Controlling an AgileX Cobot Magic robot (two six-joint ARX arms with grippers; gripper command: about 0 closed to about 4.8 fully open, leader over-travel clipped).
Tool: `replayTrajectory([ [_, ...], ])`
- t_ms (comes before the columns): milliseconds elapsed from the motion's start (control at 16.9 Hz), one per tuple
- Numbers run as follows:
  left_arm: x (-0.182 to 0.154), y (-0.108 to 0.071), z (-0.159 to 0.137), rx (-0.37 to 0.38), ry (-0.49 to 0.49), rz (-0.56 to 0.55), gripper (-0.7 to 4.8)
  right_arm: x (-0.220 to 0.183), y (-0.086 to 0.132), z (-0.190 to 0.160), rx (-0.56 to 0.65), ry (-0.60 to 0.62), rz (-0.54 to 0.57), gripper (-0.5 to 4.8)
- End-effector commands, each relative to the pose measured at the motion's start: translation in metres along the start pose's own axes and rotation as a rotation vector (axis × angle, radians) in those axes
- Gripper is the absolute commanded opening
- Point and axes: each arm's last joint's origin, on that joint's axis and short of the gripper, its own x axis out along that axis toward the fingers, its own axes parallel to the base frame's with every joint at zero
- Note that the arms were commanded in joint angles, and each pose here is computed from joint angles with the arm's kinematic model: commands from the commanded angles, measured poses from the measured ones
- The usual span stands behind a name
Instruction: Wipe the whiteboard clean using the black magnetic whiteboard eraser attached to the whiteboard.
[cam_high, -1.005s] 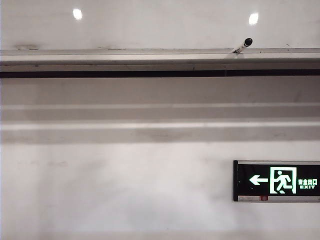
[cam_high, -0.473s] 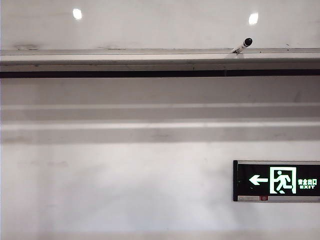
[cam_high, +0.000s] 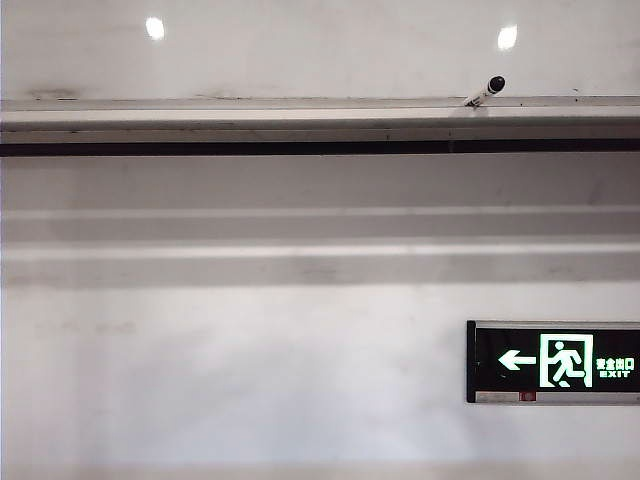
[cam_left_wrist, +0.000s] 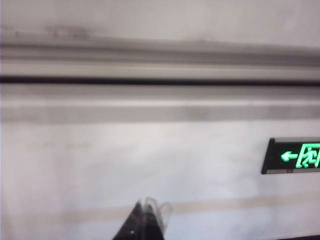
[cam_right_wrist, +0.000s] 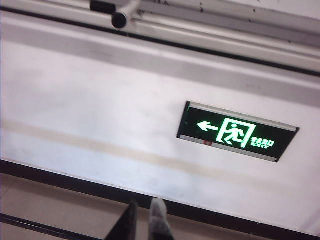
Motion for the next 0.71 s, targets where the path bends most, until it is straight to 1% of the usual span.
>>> replayTrajectory([
  [59,0.003,0.004,-0.009,0.009,-0.001,-0.02,-0.06,0.0,0.0,0.002,0.003,-0.014,-0.001,0.41],
  [237,0.008,0.008,-0.025,0.015,-0.001,0.047,-0.06,0.0,0.0,0.002,0.003,-0.014,0.0,0.41],
  [473,0.011,0.014,-0.044,0.019,0.04,0.037,-0.06,0.0,0.0,0.002,0.003,-0.014,0.001,0.41],
  [591,0.011,0.023,-0.045,-0.013,0.05,0.091,-0.06,0.0,0.0,0.002,0.003,-0.014,0.001,0.41],
  [710,0.009,0.033,-0.049,-0.017,0.092,0.179,-0.06,0.0,0.0,0.002,0.003,-0.014,0.001,0.41],
])
